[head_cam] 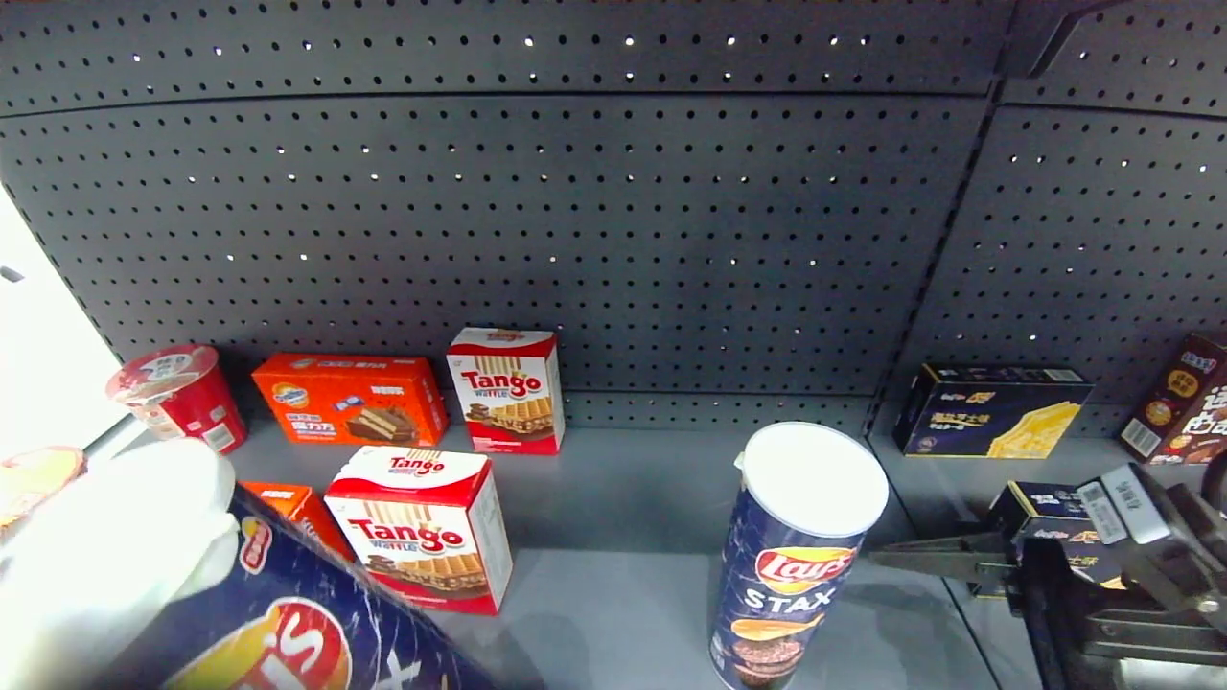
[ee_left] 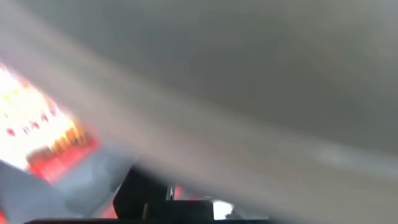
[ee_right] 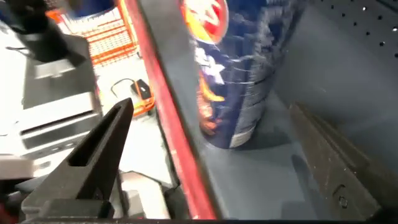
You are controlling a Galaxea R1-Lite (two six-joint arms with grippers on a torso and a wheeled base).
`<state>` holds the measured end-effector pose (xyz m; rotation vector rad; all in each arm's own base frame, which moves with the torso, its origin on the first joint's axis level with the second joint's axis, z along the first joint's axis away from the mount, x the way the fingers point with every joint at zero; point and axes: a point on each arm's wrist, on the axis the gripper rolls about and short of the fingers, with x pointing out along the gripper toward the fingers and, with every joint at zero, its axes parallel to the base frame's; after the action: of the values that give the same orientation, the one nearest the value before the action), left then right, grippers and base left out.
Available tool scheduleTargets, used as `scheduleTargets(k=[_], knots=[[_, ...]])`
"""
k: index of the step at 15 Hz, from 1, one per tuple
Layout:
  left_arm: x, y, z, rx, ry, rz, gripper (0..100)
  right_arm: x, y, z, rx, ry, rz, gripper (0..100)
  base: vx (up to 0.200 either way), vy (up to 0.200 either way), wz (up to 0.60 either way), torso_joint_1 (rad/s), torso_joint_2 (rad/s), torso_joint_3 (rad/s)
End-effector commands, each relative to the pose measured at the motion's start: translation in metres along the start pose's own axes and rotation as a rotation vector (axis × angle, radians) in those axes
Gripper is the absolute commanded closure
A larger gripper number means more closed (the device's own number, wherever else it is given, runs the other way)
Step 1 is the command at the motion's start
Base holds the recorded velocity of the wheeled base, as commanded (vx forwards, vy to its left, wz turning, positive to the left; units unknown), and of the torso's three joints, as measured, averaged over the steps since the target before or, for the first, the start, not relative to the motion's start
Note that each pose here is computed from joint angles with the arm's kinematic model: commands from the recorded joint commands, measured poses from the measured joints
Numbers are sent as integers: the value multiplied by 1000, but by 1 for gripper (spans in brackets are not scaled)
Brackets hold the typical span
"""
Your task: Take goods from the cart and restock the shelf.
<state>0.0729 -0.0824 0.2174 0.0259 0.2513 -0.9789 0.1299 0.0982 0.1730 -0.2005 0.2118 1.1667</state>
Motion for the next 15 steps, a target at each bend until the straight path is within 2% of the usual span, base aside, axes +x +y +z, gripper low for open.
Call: scheduleTargets(k=[1, 2, 5, 7, 8, 12, 14, 15], knots=[[13, 1, 13, 12, 8, -2, 100, -28, 14, 29, -67, -99, -25, 0, 0, 0, 0, 0, 0, 0], [21, 1, 18, 28, 18, -11, 100, -49, 24, 42, -68, -101, -48, 0, 0, 0, 0, 0, 0, 0], [36, 3, 25, 61, 38, -21, 100, -76, 37, 54, 10, -122, -98, 0, 0, 0, 0, 0, 0, 0], [43, 4, 31, 70, 38, -25, 100, -83, 40, 58, 53, -157, -97, 0, 0, 0, 0, 0, 0, 0], [55, 3, 37, 84, 46, -37, 100, -85, 41, 64, 57, -179, -100, 0, 0, 0, 0, 0, 0, 0], [89, 10, 45, 83, 87, -80, 100, -88, 42, 63, 59, -187, -104, 0, 0, 0, 0, 0, 0, 0], [104, 22, 43, 133, 112, -94, 100, -90, 43, 65, 84, -203, -102, 0, 0, 0, 0, 0, 0, 0], [112, 35, 40, 165, 129, -119, 100, -91, 43, 66, 89, -229, -103, 0, 0, 0, 0, 0, 0, 0]])
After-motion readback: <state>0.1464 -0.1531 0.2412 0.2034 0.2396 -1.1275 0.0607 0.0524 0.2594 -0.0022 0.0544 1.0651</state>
